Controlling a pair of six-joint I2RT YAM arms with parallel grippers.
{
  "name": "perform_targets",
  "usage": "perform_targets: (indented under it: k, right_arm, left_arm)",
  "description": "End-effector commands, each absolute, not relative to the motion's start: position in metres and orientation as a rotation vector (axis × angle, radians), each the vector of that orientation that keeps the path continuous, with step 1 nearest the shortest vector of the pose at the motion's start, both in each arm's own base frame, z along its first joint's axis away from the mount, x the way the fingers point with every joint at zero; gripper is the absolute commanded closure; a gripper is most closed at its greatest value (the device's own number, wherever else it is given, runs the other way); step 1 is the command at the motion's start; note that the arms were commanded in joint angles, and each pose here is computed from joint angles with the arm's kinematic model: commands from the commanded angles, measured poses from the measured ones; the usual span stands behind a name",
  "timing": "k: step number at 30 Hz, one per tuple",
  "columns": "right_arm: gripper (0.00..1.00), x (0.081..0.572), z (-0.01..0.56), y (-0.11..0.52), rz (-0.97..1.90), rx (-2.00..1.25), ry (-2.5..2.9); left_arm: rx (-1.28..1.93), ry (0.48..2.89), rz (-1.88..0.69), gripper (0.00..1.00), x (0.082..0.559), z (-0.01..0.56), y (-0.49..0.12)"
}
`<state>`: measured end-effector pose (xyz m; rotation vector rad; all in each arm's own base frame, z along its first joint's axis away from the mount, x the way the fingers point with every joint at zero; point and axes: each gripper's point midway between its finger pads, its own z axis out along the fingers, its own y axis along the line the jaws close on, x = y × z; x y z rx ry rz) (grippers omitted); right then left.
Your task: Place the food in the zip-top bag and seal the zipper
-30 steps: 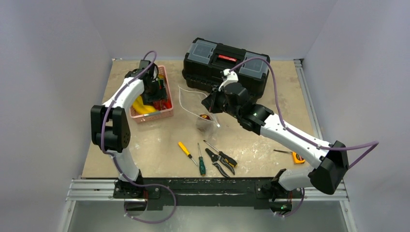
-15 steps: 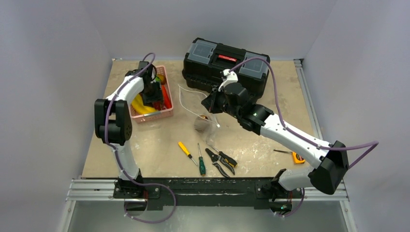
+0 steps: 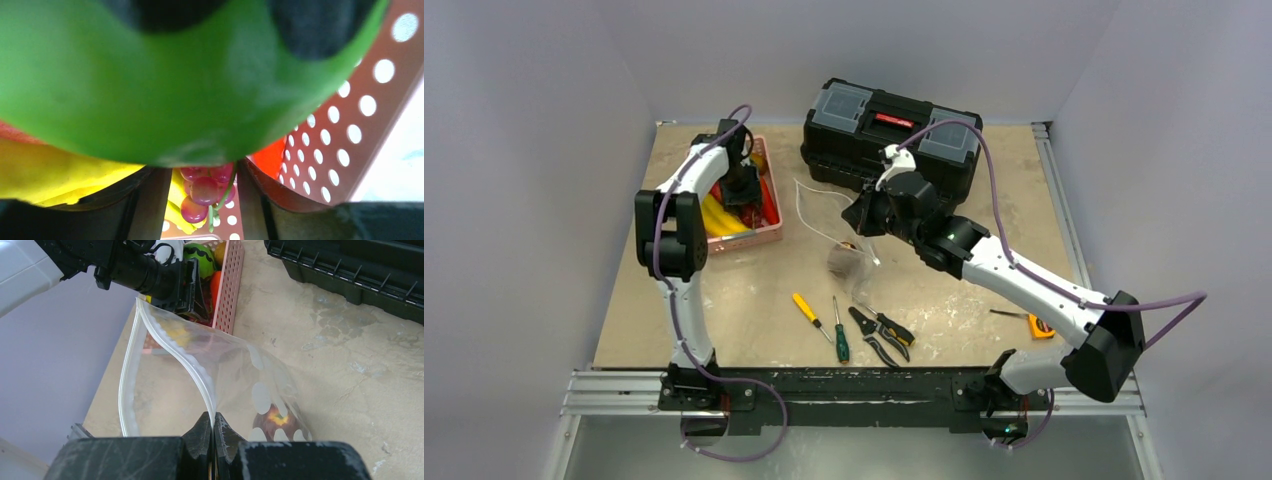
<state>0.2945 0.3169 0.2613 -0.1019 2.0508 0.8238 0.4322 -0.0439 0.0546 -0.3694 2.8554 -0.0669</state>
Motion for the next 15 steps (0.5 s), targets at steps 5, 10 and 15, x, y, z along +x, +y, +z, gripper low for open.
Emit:
perform_targets:
  k: [5,10,15]
  right_arm:
    - [1.00,0.302,0.278,0.323,0.839,-0.093,2.010]
    - [1.00,0.302,0.275,0.324,0.834,-0.100,2.021]
    - [1.00,0.305,0.275,0.323,0.812,-0.102,2.021]
  left_arm:
    - [-0.364,2.852,-0.142,0.78,0.429,0.078,-0.052]
    - [-0.343,2.748,-0.219,0.89,0.429,0.119,-0.058]
    - [-0.310,2.625,-0.344,1.00,0.422,0.167,-0.071]
